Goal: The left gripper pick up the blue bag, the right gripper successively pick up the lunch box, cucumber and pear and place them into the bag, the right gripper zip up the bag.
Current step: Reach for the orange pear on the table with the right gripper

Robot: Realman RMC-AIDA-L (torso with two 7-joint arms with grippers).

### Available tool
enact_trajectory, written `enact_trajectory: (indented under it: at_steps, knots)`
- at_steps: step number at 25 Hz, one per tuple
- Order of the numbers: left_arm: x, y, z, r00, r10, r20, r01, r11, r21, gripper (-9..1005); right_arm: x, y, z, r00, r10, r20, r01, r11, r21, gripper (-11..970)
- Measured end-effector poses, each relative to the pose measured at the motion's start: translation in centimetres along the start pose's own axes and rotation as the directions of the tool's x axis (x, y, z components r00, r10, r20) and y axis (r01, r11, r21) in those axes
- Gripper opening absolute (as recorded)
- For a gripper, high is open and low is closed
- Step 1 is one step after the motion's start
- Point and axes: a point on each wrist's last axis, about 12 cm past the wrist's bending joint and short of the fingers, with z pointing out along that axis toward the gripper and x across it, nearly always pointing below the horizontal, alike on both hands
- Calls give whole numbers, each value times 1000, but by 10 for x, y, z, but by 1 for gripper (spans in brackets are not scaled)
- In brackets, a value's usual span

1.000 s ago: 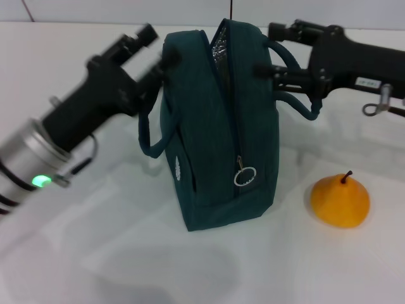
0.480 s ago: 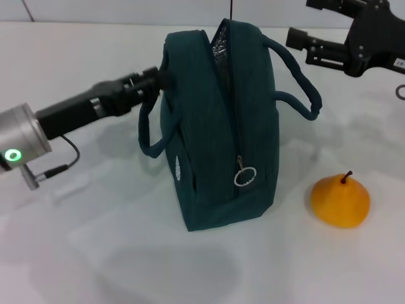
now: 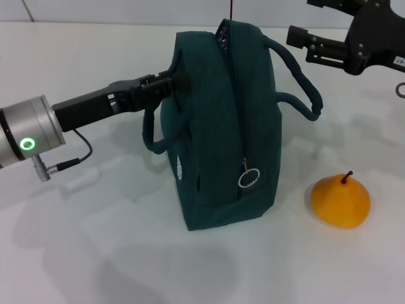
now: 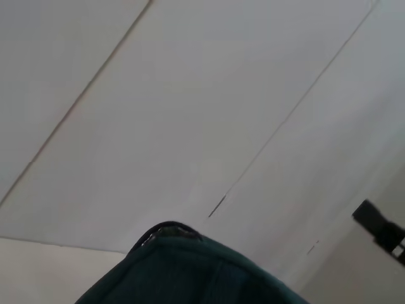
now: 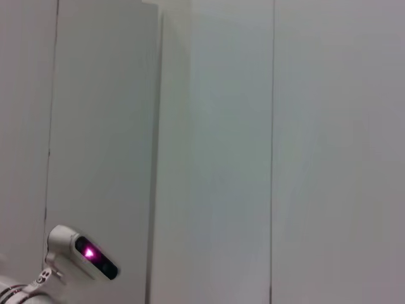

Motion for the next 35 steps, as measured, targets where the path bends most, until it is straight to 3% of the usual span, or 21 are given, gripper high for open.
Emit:
enact_trajectory:
  at_steps: [10, 18, 29, 35]
  knots:
    - [-7, -5, 6, 1000, -25, -11, 26, 998, 53, 530, 2, -1, -2, 1000, -17, -7, 18, 1000, 14, 767]
    - [-6, -4, 10, 1000, -17, -14, 18, 999, 33, 504, 2, -1, -2, 1000, -22, -7, 22, 1000, 15, 731]
    - [0, -4, 9, 994, 107, 10, -108, 994, 22, 468, 11, 3, -14, 1000, -12, -19, 12, 999, 39, 653]
    - [5, -3, 8, 988, 149, 33, -150, 989, 17, 242, 21, 7, -20, 1000, -5, -27, 6, 999, 50, 610]
